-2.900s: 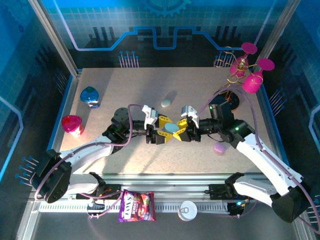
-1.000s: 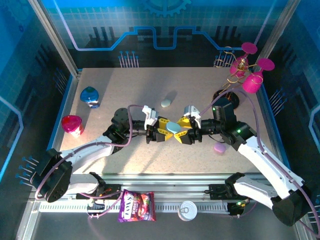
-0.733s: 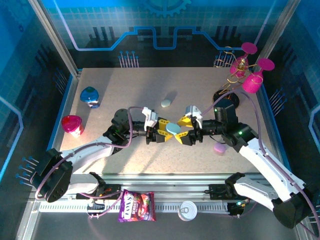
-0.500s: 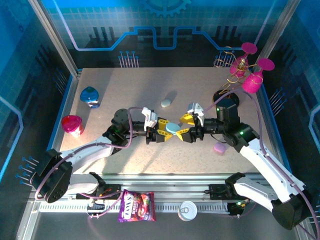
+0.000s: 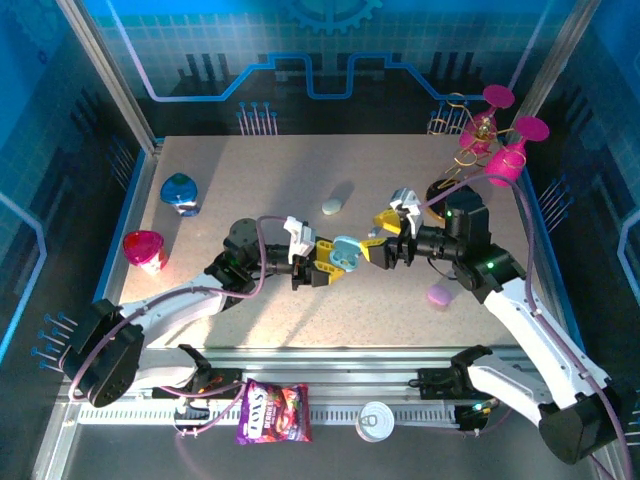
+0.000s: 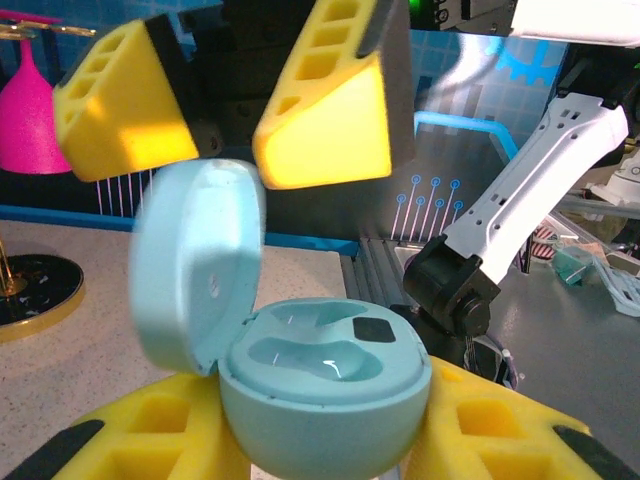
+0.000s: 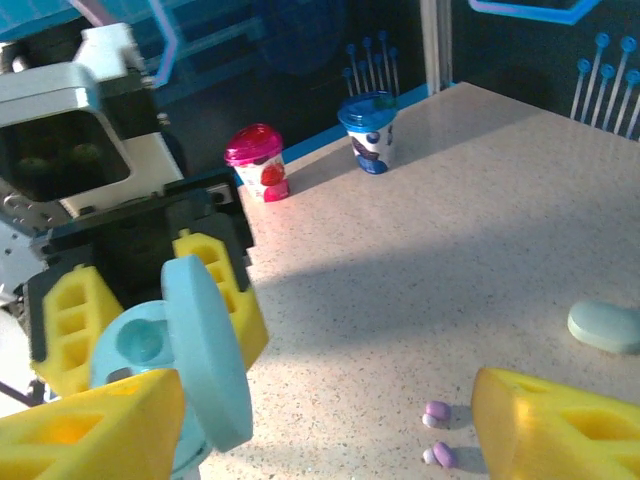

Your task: Insert the wireless bluetooth earbuds into the charging case

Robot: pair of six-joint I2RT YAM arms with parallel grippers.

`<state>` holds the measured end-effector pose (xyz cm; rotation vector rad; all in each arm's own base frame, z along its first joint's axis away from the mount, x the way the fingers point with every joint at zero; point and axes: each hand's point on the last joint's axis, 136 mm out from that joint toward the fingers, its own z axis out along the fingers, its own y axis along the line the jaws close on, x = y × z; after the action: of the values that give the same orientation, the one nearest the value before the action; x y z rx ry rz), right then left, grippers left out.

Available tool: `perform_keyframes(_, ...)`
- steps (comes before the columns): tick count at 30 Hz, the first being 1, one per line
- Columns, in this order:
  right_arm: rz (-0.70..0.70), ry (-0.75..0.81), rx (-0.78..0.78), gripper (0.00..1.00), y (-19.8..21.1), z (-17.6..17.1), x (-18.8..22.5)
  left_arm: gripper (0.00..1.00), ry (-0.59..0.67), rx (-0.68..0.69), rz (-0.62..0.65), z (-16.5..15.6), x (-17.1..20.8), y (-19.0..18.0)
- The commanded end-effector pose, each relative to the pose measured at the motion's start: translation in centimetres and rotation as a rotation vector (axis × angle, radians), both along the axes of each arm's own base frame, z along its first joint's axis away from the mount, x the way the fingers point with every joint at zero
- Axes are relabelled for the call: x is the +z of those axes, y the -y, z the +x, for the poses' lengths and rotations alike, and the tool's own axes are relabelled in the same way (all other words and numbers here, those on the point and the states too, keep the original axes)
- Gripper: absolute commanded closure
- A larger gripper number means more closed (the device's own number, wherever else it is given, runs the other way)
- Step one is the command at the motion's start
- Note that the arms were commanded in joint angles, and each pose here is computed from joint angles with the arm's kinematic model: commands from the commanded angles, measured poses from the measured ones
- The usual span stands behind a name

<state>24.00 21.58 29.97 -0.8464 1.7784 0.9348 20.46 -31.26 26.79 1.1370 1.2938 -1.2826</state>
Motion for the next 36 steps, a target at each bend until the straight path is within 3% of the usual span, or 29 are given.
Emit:
perform_keyframes(1, 0.008, -0.038, -0.042, 0.21, 0.6, 0.4, 0.1, 0.69, 0.077, -0.033, -0.023, -1.2, 0.9, -0.2)
perform_keyframes(7, 0.061, -0.047, -0.017, 0.12, 0.4, -0.4, 1.6, 0.69, 0.084, 0.054, -0.012, 0.4, -0.1, -0.8)
perform_keyframes(9, 0.089, -0.070, -0.083, 0.06, 0.9, 0.6, 1.7, 0.69, 0.095, 0.090, -0.025, 1.0, -0.2, -1.3)
perform_keyframes(12, 0.116, -0.093, -0.177, 0.05, 1.9, 2.2, 1.4, 0.69, 0.102, 0.125, -0.048, 1.7, -0.1, -2.2)
perform_keyframes(18, 0.003, -0.271, -0.474, 0.12, 5.5, 6.1, -4.5, 0.69, 0.115, 0.166, -0.058, 1.8, 0.0, -3.4)
perform_keyframes(26, -0.093, -0.572, -0.654, 0.14, 5.7, 8.6, -14.0, 0.69, 0.119, 0.176, -0.058, 1.1, 0.0, -4.0)
perform_keyframes(30, -0.088, -0.667, -0.691, 0.17, 3.9, 9.2, -17.8, 0.69, 0.120, 0.169, -0.059, 0.9, 0.1, -4.0)
perform_keyframes(33, -0.069, -0.719, -0.660, 0.24, 1.6, 9.3, -19.8, 0.69, 0.120, 0.169, -0.058, 0.9, 0.2, -4.0)
perform_keyframes(36, -0.065, -0.757, -0.657, 0.39, 0.2, 9.7, -21.5, 0.69, 0.115, 0.164, -0.054, 1.0, 0.0, -3.9)
